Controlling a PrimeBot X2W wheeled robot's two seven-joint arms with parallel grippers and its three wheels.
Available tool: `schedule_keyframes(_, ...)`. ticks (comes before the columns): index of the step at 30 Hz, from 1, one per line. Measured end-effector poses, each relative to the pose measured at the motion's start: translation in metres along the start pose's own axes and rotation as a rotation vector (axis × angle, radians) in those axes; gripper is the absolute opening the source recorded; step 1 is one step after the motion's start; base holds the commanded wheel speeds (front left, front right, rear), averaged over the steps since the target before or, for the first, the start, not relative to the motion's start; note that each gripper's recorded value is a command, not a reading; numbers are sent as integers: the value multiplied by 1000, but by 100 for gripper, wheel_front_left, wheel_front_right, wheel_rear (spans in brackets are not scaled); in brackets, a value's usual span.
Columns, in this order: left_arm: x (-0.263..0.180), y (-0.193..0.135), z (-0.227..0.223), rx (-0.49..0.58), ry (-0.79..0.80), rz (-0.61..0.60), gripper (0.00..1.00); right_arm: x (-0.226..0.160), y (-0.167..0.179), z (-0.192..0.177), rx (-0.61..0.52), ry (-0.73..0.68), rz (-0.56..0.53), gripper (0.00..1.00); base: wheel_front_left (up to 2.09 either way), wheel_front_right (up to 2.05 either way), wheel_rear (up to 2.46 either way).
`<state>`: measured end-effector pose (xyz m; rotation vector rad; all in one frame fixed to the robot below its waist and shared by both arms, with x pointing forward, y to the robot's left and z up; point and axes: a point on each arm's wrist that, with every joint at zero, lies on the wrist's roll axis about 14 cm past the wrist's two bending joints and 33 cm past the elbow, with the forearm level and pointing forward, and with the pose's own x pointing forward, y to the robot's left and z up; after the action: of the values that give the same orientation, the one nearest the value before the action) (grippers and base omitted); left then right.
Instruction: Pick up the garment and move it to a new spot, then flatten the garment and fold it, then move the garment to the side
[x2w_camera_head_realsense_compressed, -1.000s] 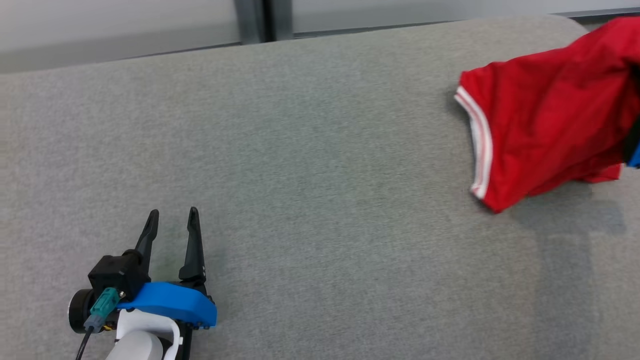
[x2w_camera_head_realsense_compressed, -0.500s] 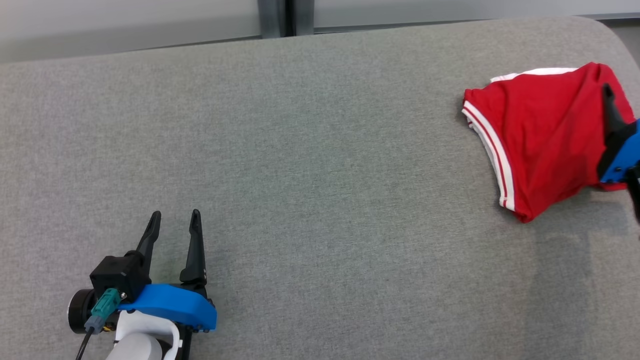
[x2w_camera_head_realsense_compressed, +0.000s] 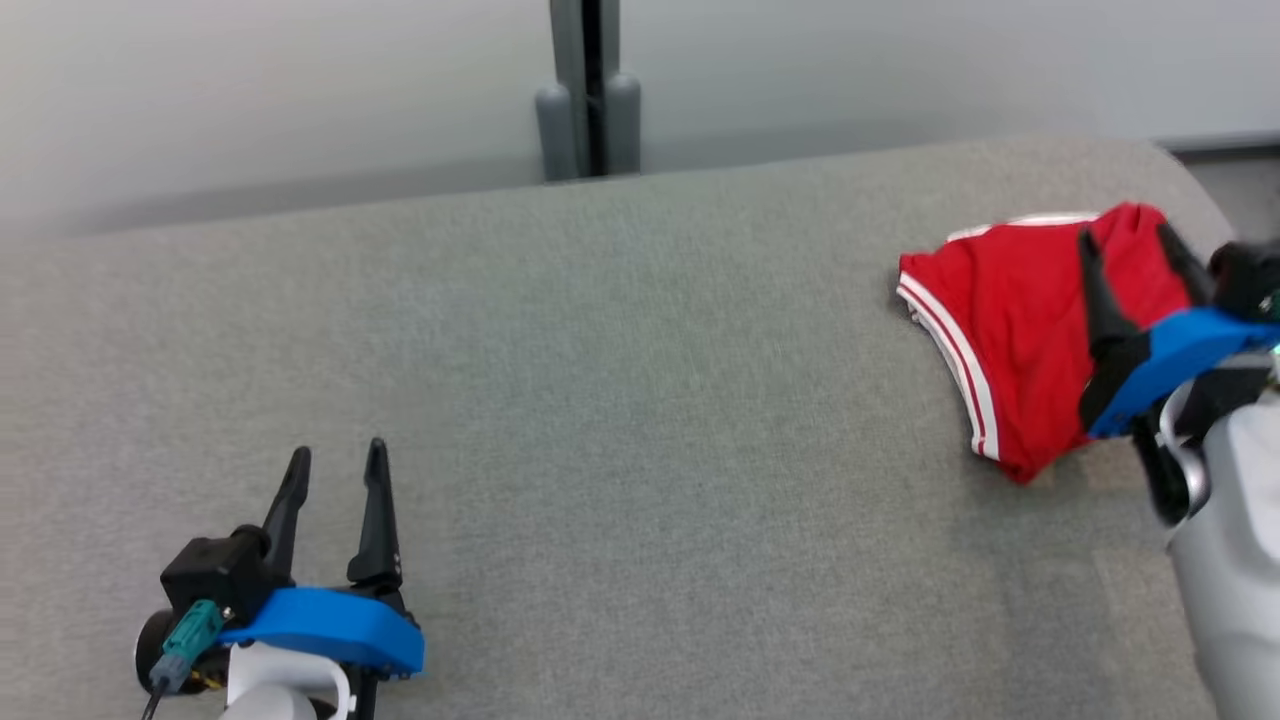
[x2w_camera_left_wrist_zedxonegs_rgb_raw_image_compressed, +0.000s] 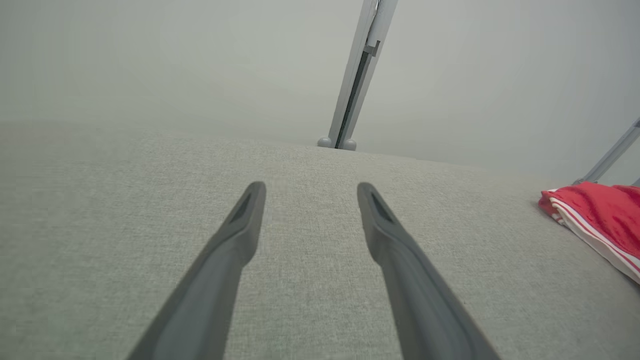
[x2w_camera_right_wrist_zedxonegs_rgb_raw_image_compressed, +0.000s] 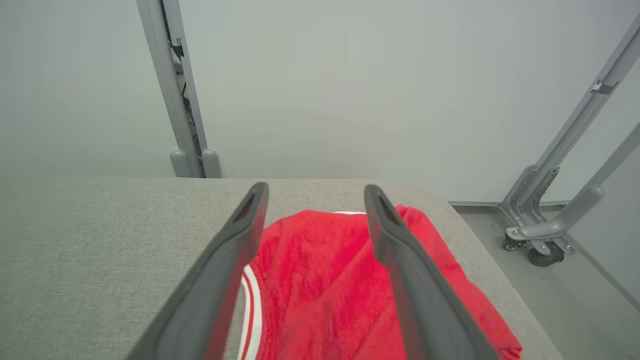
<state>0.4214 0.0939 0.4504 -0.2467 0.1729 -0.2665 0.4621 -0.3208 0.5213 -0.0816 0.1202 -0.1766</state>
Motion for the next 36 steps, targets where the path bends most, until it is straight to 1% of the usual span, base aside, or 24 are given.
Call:
schedule_keyframes(2,-13,7,7,5,-24,27,100,-14,13,0,41,-37,22,100,0,0,0)
schedule_keyframes(6,-34,20,10,27,-41,73,100,-33,27,-5,65,-76,44,100,0,0,0)
schedule_keyframes(13,-67,37,1,17,-29,141,100,-66,90,-25,125,-87,154,100,0,0,0)
schedule_keyframes(17,-78,39,-7,-1,-15,159,100,-84,109,-32,115,-93,196,100,0,0,0)
schedule_keyframes(21,-87,40,-13,-16,-6,177,100,-102,123,-40,110,-85,233,100,0,0,0)
schedule_keyframes(23,-90,41,-14,-21,-6,182,100,-109,128,-43,138,-82,249,100,0,0,0)
schedule_keyframes(27,-94,41,-14,-45,-12,192,100,-120,129,-48,172,-80,251,100,0,0,0)
schedule_keyframes(36,-92,36,-11,-48,-27,177,100,-130,130,-53,206,-70,255,100,0,0,0)
